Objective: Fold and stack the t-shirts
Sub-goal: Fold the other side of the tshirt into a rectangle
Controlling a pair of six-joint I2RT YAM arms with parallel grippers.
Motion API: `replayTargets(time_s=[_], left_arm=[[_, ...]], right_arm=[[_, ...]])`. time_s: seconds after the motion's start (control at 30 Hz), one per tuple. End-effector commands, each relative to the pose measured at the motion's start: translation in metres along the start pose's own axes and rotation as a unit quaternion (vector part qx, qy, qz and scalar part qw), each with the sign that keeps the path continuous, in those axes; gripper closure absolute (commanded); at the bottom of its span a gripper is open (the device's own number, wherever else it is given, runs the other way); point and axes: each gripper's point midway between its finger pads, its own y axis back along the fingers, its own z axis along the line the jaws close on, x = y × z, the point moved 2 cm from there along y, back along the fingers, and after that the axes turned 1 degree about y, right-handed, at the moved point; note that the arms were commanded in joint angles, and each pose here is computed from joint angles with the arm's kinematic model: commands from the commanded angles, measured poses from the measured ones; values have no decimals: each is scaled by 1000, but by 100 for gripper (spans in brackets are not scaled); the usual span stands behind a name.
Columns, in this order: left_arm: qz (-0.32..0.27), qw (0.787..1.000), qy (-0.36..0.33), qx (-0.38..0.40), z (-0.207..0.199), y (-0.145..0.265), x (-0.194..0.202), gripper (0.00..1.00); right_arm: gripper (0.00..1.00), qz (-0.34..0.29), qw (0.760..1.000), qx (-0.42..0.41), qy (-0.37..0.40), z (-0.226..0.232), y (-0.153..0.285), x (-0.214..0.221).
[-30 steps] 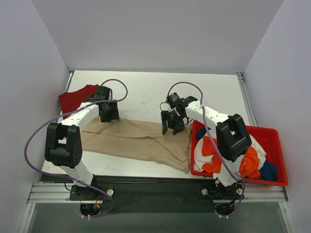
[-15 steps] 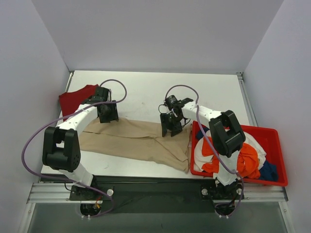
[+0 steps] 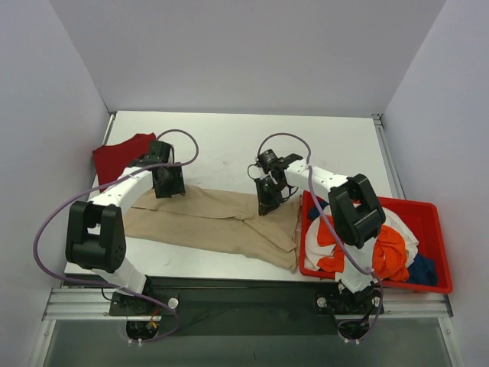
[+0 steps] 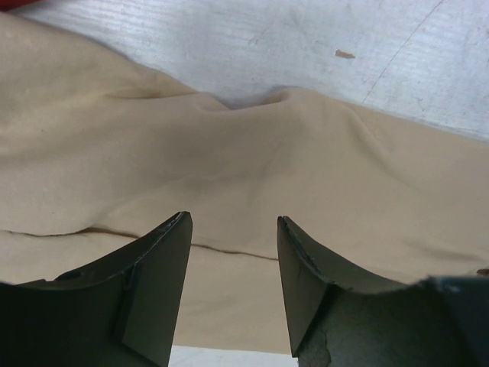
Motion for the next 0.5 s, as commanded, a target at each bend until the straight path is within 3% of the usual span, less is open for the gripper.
replayTargets(time_s=[0.0,0.47], left_arm=[[-16,1000,4,-4,5,8,-1,41],[-22,1000,9,3,12,4,5,41]], right_arm=[[89,-18,1000,-12,4,17,33,-4],[95,6,999,2,41,48,50,25]])
